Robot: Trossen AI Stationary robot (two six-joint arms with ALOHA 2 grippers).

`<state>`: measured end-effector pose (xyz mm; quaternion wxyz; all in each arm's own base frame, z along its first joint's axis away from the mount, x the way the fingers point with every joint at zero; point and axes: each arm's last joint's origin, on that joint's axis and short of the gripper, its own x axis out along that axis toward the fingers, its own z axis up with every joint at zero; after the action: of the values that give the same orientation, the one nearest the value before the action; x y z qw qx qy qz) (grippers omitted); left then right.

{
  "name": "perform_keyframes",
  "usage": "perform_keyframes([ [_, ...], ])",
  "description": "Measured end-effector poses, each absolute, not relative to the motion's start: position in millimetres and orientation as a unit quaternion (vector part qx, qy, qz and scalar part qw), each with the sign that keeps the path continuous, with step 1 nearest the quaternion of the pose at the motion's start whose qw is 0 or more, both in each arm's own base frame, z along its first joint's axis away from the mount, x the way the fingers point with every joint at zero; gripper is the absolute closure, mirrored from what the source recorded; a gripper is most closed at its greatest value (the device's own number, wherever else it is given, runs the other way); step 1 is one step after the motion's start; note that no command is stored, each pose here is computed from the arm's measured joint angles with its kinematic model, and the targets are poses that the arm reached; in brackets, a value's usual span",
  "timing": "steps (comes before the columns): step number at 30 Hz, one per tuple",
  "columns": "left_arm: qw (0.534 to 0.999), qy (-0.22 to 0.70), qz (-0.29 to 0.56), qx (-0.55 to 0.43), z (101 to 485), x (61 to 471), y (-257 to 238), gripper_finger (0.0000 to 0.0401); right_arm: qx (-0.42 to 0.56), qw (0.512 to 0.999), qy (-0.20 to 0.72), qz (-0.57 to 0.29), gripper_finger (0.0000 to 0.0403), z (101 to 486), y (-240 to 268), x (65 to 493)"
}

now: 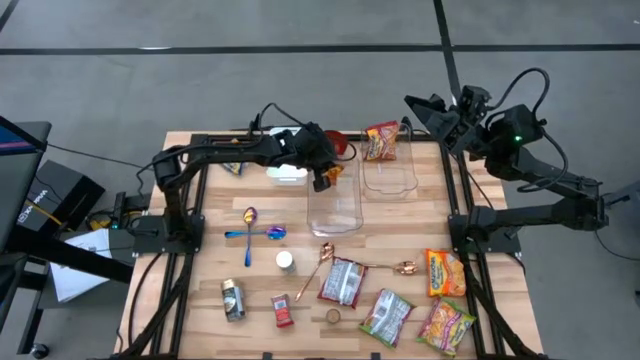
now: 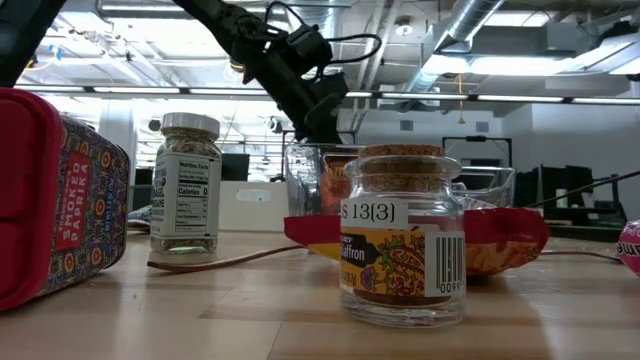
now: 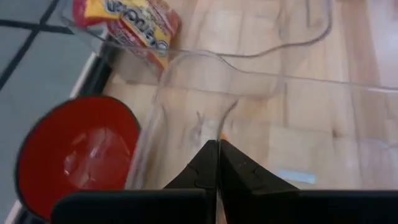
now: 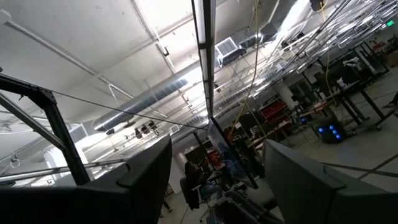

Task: Pick & Place Food Item
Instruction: Put the orange spice pack into the left transparent bin

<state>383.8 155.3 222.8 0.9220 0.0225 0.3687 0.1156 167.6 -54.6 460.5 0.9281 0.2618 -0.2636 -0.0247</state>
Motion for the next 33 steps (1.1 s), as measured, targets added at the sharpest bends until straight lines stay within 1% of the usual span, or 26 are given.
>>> perform_keyframes([
  [10,0.913,0.392,0.112,0.029,215,379,160,0.0401,0.258,0.93,-0.261,-0.026,0.0159,460,-55,168],
  [20,0.899,0.421,0.121,0.026,195,370,158,0.0401,0.256,0.931,-0.26,-0.028,0.0159,460,-55,168],
  [33,0.901,0.412,0.136,0.02,197,371,159,0.0401,0.256,0.931,-0.26,-0.028,0.0159,460,-55,168],
])
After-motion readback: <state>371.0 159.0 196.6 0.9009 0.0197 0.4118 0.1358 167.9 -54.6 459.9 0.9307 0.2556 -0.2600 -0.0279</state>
